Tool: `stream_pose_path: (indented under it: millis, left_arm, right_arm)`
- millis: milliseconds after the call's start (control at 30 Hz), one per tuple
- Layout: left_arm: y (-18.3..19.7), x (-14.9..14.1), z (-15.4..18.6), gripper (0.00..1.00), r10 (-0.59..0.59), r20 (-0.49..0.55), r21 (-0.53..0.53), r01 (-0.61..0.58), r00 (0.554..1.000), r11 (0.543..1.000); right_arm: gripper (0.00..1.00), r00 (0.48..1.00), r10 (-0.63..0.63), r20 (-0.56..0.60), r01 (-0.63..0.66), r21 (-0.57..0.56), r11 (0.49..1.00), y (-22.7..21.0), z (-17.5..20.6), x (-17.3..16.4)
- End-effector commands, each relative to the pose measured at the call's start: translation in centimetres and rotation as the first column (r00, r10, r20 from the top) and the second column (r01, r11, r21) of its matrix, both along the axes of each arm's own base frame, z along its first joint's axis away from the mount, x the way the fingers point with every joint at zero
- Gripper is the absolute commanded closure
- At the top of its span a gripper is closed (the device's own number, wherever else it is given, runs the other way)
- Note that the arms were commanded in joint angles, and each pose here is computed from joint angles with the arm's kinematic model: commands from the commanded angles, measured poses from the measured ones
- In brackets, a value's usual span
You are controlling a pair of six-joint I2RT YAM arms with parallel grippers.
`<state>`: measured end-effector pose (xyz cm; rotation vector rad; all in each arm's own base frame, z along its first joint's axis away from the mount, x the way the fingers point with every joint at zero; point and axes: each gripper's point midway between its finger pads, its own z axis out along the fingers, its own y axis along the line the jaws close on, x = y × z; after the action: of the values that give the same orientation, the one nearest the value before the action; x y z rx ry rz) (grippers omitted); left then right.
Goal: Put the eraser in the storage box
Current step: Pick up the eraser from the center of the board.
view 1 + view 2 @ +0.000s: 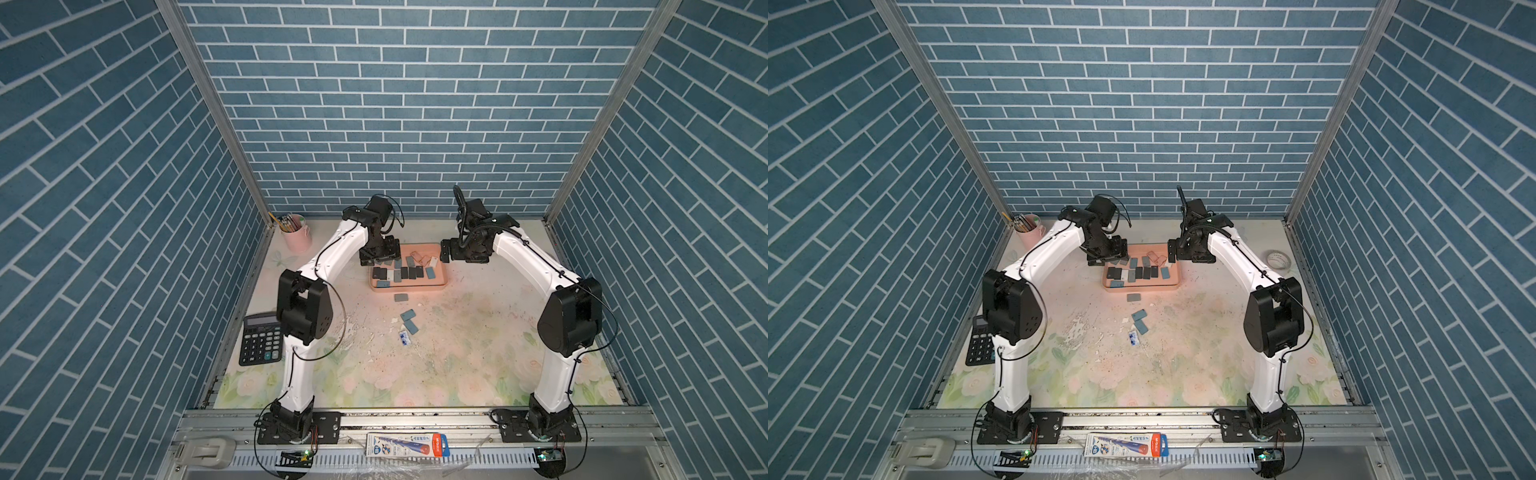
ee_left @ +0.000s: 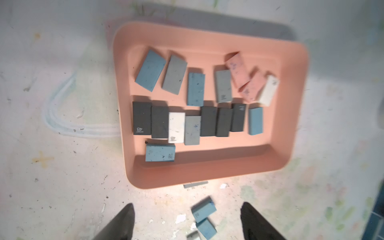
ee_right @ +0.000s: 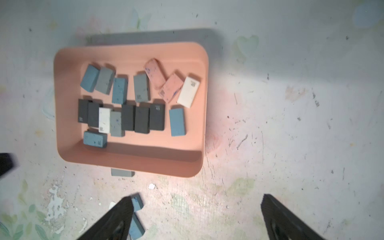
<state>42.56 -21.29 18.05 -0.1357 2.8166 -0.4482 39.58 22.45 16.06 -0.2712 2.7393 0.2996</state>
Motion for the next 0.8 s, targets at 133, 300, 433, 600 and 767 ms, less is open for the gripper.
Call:
stream_pose_path:
  millis: [133, 300, 433, 600, 767]
  left_arm:
    - [2.9, -2.9, 3.2, 0.0, 0.131, 0.003, -0.343, -0.122, 0.991, 0.931]
    - [5.0, -3.9, 3.7, 0.0, 0.193, -0.004, -0.428, -0.176, 0.981, 0.886]
    - [5.0, -4.8, 4.0, 0.0, 0.208, 0.001, -0.469, -0.183, 0.978, 0.864]
    - [5.9, -6.7, 3.4, 0.0, 0.226, -0.023, -0.458, -0.211, 0.974, 0.864]
    - [5.9, -7.5, 2.7, 0.0, 0.249, -0.056, -0.478, -0.245, 0.967, 0.844]
  right_arm:
    - [0.05, 0.978, 0.208, -0.035, -0.21, -0.088, 0.974, 6.1, -3.5, -8.5]
    - [0.07, 0.969, 0.231, -0.086, -0.237, -0.063, 0.97, 9.7, -5.1, -9.3]
    - [0.09, 0.948, 0.292, -0.125, -0.302, -0.078, 0.95, 11.6, -7.1, -10.7]
    - [0.13, 0.937, 0.299, -0.18, -0.324, -0.13, 0.937, 11.9, -9.9, -11.5]
    - [0.16, 0.92, 0.323, -0.221, -0.359, -0.149, 0.921, 12.9, -11.9, -12.3]
